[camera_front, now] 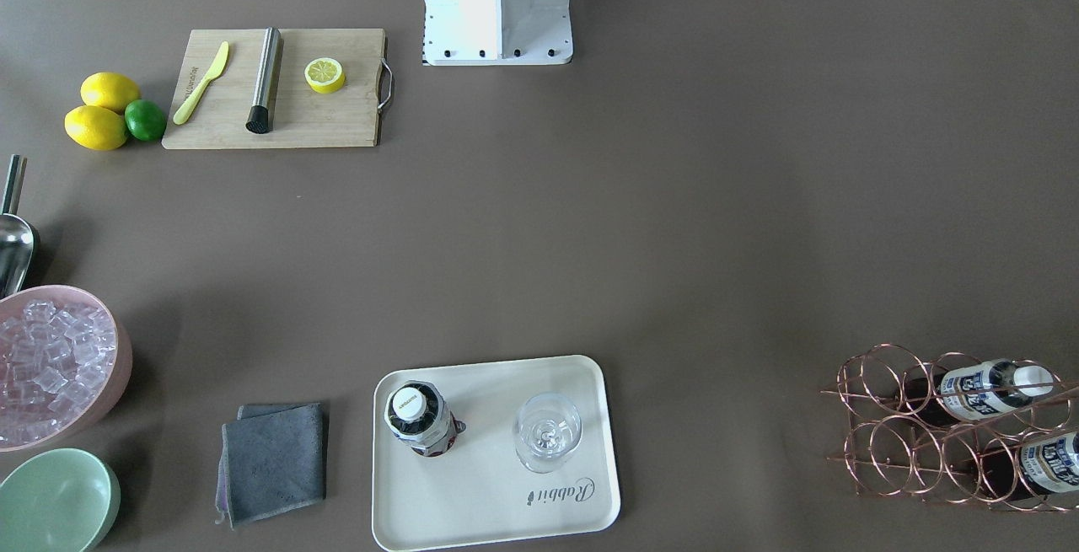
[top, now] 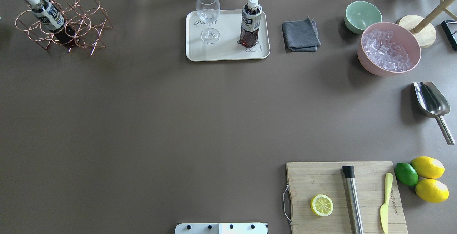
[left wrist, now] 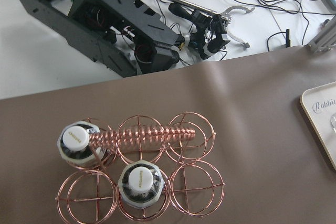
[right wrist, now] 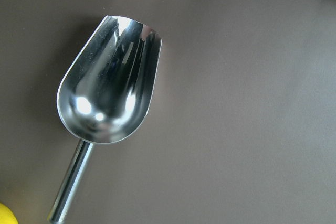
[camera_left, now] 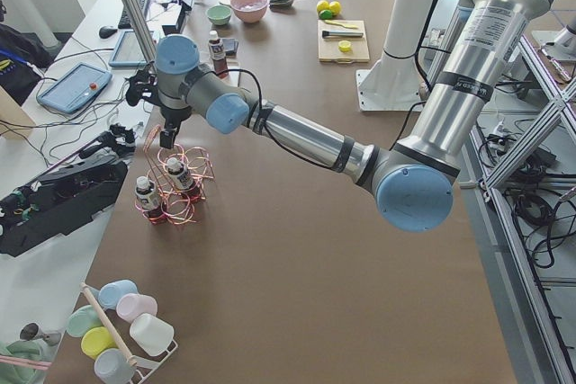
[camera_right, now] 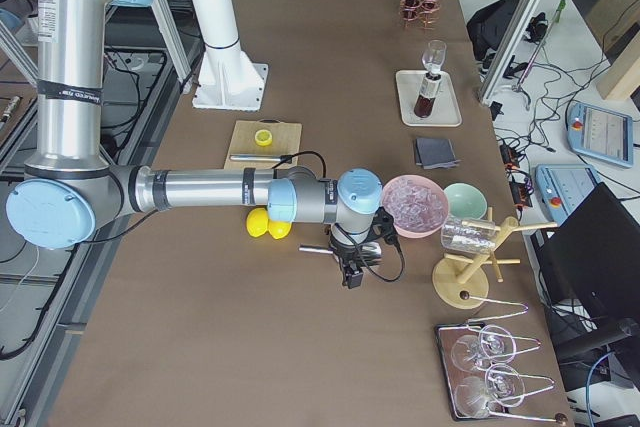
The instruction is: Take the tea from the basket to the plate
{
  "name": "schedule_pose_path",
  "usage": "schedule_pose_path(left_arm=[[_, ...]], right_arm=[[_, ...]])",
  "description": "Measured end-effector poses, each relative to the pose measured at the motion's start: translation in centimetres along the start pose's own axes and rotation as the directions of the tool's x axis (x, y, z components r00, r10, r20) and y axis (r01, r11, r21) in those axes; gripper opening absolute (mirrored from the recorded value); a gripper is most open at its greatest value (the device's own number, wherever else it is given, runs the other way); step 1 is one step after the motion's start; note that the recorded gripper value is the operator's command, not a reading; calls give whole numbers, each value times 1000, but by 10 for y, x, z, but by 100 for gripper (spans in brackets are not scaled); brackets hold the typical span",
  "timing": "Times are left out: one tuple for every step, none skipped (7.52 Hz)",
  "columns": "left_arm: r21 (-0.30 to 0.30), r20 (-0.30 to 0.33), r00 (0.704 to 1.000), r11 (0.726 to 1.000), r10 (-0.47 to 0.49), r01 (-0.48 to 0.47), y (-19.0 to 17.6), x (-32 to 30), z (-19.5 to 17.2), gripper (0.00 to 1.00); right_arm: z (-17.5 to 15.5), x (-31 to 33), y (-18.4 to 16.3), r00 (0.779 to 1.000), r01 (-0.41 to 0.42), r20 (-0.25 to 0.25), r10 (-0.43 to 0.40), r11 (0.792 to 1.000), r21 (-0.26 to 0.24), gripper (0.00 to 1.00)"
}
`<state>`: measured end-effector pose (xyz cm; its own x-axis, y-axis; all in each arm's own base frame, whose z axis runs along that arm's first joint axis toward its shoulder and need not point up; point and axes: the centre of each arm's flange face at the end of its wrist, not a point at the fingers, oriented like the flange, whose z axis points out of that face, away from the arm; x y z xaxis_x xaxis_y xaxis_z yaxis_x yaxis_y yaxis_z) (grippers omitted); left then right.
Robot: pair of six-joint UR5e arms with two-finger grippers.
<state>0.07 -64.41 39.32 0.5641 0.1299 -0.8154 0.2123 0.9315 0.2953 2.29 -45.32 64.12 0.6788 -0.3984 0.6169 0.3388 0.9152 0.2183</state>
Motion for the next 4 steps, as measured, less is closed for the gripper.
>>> schedule_pose_path(left_arm=[[-22, 15, 996, 996, -86, 86, 10, -34, 6, 98], [-39, 34, 987, 986, -158, 159, 30, -72, 8, 98], [-51, 55, 977, 976, -207, 210, 53, -109, 6, 98], [-68, 75, 972, 972, -221, 226, 78, -141, 7, 98]], right_arm=[[1, 2, 0, 1000, -5, -8, 5, 1000, -5, 100], [2, 3, -3, 1000, -7, -15, 7, 1000, -8, 100], [2, 3, -5, 1000, -6, -19, 6, 1000, -11, 100], [2, 3, -6, 1000, -4, -22, 4, 1000, -12, 100]])
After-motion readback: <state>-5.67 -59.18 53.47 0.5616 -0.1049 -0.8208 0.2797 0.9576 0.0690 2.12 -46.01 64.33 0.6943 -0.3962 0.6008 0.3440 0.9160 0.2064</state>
